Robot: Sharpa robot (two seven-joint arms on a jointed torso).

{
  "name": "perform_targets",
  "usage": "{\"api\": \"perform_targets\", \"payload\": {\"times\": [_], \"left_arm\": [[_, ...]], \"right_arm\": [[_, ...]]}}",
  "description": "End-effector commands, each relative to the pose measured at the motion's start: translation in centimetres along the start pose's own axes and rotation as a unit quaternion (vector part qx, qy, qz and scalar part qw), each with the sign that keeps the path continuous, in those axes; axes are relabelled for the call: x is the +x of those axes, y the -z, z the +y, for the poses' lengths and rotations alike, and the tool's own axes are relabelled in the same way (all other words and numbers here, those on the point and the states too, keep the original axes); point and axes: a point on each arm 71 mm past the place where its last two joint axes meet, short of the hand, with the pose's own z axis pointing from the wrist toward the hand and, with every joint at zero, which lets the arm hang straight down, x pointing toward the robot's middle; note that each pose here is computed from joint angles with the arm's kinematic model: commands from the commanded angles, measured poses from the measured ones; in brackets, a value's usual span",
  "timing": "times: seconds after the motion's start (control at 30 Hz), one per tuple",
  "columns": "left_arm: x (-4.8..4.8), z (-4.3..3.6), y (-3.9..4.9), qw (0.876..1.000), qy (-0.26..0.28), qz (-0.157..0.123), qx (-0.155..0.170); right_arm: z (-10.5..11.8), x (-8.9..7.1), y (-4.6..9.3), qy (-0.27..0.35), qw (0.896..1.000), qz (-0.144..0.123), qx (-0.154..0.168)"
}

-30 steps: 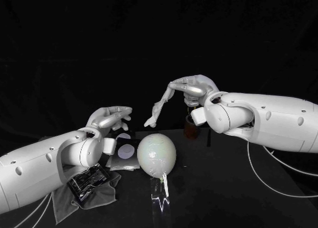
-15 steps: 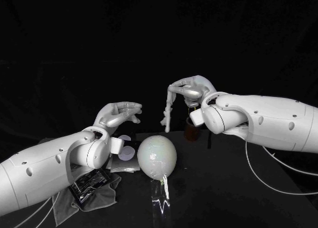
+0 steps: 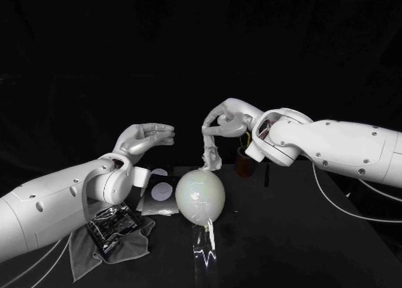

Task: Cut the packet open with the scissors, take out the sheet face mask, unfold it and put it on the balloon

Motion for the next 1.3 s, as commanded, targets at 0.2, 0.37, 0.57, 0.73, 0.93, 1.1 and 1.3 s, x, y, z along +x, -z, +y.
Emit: {"api": "perform_targets", "payload": {"times": [0.2,0.37,0.57,0.73,0.93,1.1,1.3], "left_arm": [[-0.32,-0.43,-0.04,0.999,-0.009,0.035,0.026],[-0.09,-0.44,-0.17,0.998,-0.016,0.044,0.03],[0.26,-0.65,-0.46,0.996,-0.032,0.073,0.035],[0.48,-1.39,-1.07,0.993,-0.05,0.095,0.042],[1.19,-2.85,-2.29,0.988,-0.081,0.121,0.054],[1.72,-3.61,-3.31,0.986,-0.095,0.123,0.062],[2.37,-3.94,-3.92,0.983,-0.105,0.132,0.067]], "right_arm": [[3.3,1.0,-1.2,0.334,0.938,0.012,-0.086],[4.9,1.1,-1.5,0.39,0.913,-0.014,-0.119],[6.2,1.2,-1.7,0.413,0.897,-0.038,-0.15],[6.8,1.2,-1.9,0.418,0.891,-0.055,-0.171],[7.5,1.0,-2.1,0.416,0.884,-0.076,-0.197],[8.2,1.0,-2.1,0.41,0.882,-0.086,-0.216],[8.5,0.9,-2.3,0.409,0.88,-0.092,-0.225]]}}
